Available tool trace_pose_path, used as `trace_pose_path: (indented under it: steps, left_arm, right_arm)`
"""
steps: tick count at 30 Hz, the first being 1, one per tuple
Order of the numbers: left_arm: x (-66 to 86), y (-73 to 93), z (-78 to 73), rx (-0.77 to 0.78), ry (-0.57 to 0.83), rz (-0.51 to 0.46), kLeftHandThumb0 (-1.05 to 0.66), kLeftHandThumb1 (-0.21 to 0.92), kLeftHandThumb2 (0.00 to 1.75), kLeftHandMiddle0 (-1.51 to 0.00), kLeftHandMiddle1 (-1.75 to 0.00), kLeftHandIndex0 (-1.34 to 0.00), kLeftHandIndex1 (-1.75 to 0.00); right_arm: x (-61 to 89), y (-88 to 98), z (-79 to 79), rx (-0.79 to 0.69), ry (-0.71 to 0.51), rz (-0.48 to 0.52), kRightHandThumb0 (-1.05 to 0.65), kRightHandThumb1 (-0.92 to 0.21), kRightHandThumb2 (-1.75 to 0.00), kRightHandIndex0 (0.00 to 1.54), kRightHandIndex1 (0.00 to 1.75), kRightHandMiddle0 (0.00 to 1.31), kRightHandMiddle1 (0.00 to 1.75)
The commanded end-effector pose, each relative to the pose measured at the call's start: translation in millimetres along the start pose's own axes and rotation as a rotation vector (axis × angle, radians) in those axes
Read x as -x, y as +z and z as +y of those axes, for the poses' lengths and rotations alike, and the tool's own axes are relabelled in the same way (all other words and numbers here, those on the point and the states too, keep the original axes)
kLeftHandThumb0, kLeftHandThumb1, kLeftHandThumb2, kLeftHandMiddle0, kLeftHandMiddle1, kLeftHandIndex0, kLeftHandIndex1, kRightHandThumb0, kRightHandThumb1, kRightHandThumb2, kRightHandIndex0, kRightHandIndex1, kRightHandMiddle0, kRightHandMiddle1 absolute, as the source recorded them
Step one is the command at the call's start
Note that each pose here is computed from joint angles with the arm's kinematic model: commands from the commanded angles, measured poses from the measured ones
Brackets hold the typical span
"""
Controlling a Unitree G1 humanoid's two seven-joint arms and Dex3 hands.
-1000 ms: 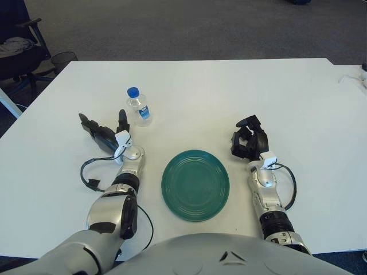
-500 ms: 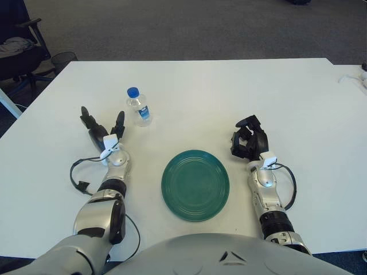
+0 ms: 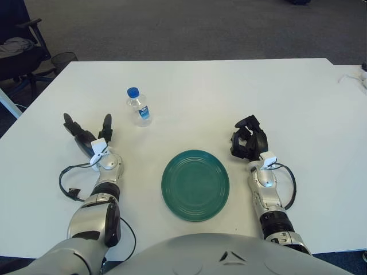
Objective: Put the bottle into the plate.
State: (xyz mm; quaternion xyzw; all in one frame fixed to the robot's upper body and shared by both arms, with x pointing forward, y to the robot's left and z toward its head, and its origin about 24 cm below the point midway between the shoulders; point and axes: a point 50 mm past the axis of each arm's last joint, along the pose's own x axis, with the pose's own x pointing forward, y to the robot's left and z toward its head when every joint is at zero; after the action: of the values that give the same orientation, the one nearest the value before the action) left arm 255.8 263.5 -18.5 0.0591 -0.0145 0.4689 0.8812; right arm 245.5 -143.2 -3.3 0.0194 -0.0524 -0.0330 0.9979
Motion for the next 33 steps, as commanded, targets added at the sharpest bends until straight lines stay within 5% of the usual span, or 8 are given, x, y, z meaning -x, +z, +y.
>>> trace_pose_path:
  steps: [1,17,33]
  left_arm:
    - [38.5,-52.8,31.5,-0.161,0.054,0.240,-1.01,0.92,0.11,-0.18,-0.04,0.00,-0.41]
    - [41.3,-54.4,29.1,-0.129,0.029,0.264,-0.99,0.92,0.17,-0.22,-0.06,0.00,-0.46]
    - [45.4,-46.0,23.2,-0.235,-0.781,0.071,-1.05,0.90,0.08,-0.02,0.00,0.00,-0.12]
  right_arm:
    - [76.2,-71.3,-27.6,0.011,-0.091,0.418,-0.01,-0.39,-1.24,0.58,1.74,0.31,1.72]
    - [74.8,-70.4,-27.7,0.014,-0.095,0.409,-0.01,-0.39,-1.22,0.59,1.75,0.34,1.67]
    - [74.3,-69.4,-26.1,0.011,-0.074,0.405,-0.01,-0.41,-1.23,0.58,1.75,0.30,1.72]
